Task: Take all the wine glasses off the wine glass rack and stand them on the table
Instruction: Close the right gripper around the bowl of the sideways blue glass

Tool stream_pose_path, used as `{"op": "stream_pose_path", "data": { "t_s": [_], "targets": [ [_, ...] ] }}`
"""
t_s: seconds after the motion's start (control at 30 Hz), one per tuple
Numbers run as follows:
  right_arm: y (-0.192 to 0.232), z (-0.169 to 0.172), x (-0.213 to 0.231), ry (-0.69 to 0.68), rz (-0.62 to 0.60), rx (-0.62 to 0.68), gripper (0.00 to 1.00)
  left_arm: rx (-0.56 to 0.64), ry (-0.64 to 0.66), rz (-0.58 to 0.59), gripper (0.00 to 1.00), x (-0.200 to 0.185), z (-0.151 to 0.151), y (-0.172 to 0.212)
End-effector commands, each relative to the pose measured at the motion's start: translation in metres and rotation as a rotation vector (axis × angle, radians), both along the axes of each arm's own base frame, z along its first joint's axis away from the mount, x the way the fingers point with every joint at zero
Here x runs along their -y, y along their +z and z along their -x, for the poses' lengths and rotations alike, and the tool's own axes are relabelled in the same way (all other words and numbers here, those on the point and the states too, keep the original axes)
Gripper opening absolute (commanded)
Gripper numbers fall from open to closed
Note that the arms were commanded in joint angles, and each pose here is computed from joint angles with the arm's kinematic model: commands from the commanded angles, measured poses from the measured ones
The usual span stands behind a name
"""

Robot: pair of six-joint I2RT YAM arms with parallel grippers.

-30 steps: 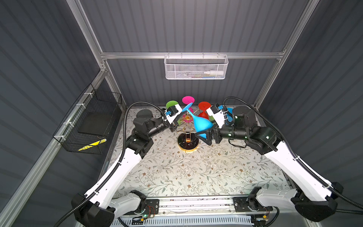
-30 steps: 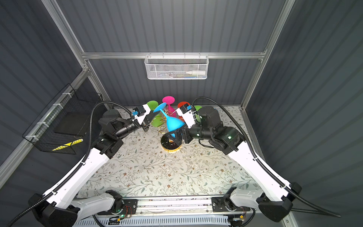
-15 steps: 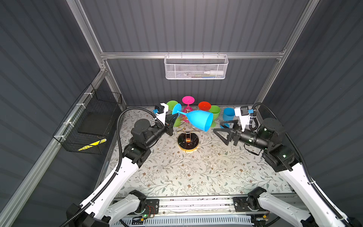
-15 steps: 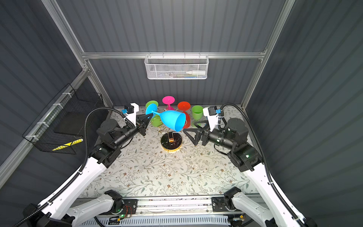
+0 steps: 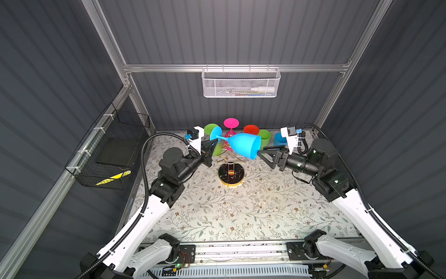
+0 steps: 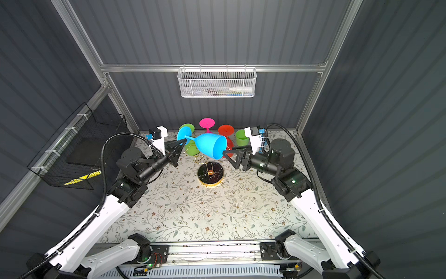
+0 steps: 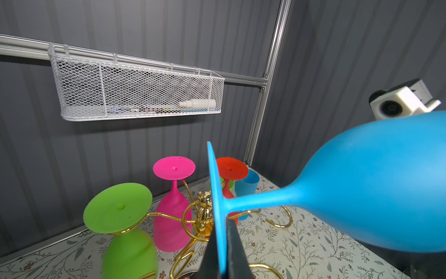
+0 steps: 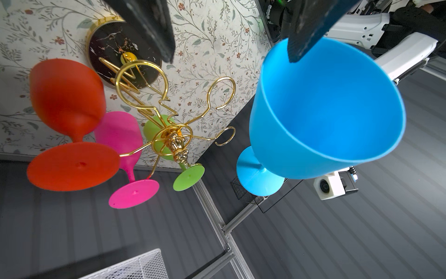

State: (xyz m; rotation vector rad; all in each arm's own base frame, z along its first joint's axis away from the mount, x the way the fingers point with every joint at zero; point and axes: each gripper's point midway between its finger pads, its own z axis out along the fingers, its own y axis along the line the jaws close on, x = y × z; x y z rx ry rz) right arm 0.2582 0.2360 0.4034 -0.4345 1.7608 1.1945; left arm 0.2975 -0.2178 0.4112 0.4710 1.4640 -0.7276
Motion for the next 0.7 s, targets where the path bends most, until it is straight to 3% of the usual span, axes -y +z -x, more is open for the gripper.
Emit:
{"op": "stream_pose_path", "data": {
  "t_s": [0.0,0.27,0.67],
  "targets": [
    [0.034,0.002,-0.002,0.018,-0.067,0.072,0.71,0.028,0.001,0.019,0.0,0.0,0.001,0.007],
    [0.032,-0.006,-0.019,0.045,-0.074,0.047,0.5,0.021,0.012,-0.007,0.0,0.0,-0.001,-0.001],
    [0.027,-0.006,-0.023,0.049,-0.058,0.028,0.0,0.022,0.029,-0.026,0.0,-0.002,-0.004,-0.005]
  ]
}}
